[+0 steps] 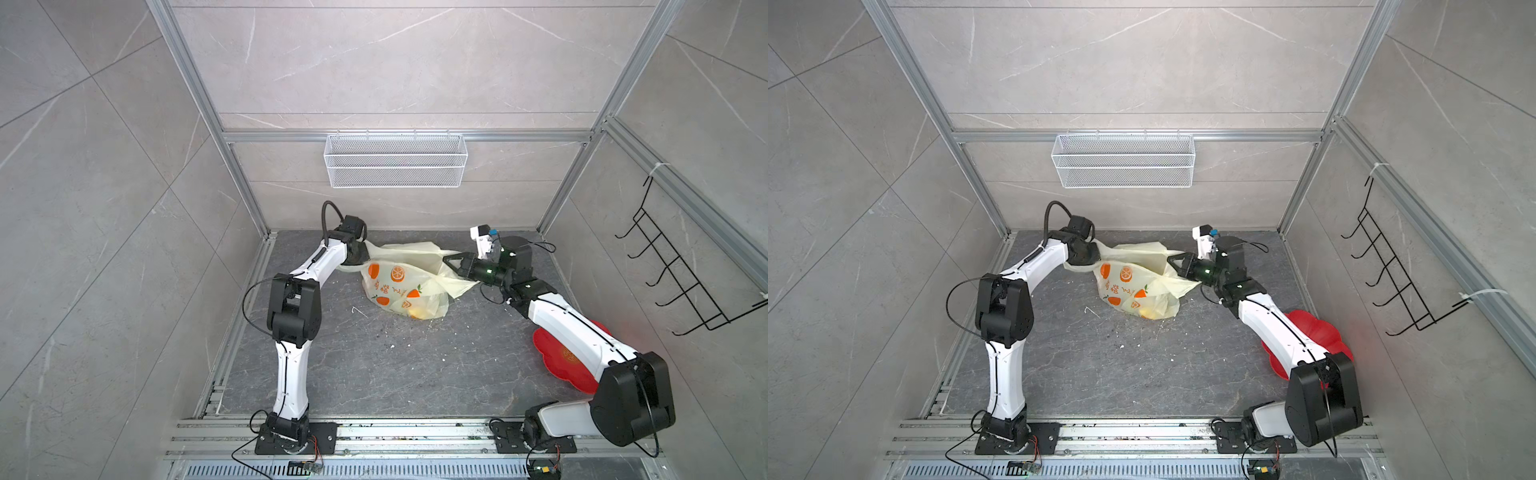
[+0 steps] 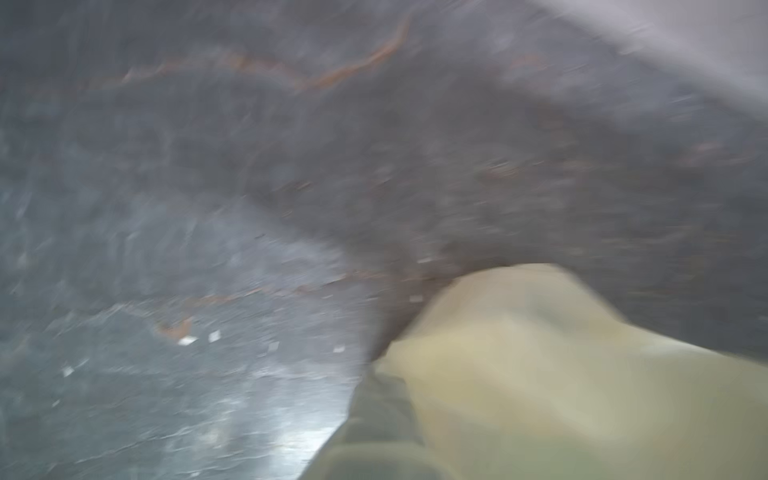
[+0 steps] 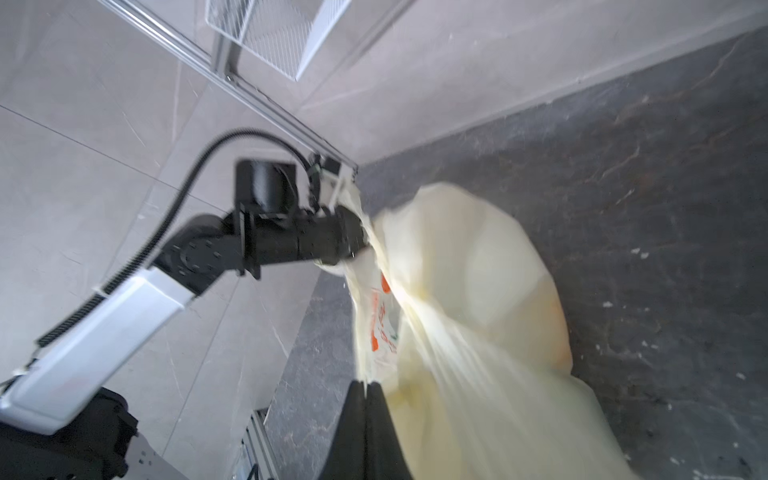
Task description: Take the fake fruits out of the plastic bag
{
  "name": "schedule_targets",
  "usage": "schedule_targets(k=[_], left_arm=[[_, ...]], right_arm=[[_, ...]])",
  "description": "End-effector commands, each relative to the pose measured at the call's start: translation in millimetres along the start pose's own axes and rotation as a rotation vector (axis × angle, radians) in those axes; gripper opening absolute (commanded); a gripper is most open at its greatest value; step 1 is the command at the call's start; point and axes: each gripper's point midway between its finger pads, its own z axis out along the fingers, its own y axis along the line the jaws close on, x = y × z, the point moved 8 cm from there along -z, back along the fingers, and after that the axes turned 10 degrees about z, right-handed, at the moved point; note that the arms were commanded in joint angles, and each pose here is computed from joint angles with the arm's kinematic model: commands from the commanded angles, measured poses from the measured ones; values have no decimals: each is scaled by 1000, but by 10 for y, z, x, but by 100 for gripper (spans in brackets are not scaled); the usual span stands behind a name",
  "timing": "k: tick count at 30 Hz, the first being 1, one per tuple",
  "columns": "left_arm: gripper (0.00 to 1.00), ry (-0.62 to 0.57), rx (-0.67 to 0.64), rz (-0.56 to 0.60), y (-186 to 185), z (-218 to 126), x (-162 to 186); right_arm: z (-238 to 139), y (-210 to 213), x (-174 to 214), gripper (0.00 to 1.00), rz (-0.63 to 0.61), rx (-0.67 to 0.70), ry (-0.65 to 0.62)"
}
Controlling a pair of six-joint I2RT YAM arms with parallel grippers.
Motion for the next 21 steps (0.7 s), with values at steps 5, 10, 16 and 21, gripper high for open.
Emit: schedule_targets(k=[5,10,16,21], left_arm=[[0,-73,150,2,271,-330,207],[0,-258,395,40,136,-732,303],[18,-338,454,58,7,-1077,368],[47,-269,355,116,-143,-1088,498]], right_arm=[[6,-380,-140,0,144,-15,-43],[102,-552,-90,0,166,22,-29],[130,-597,3,0,126,99,-2],[100,-564,33,0,116,107,-6]])
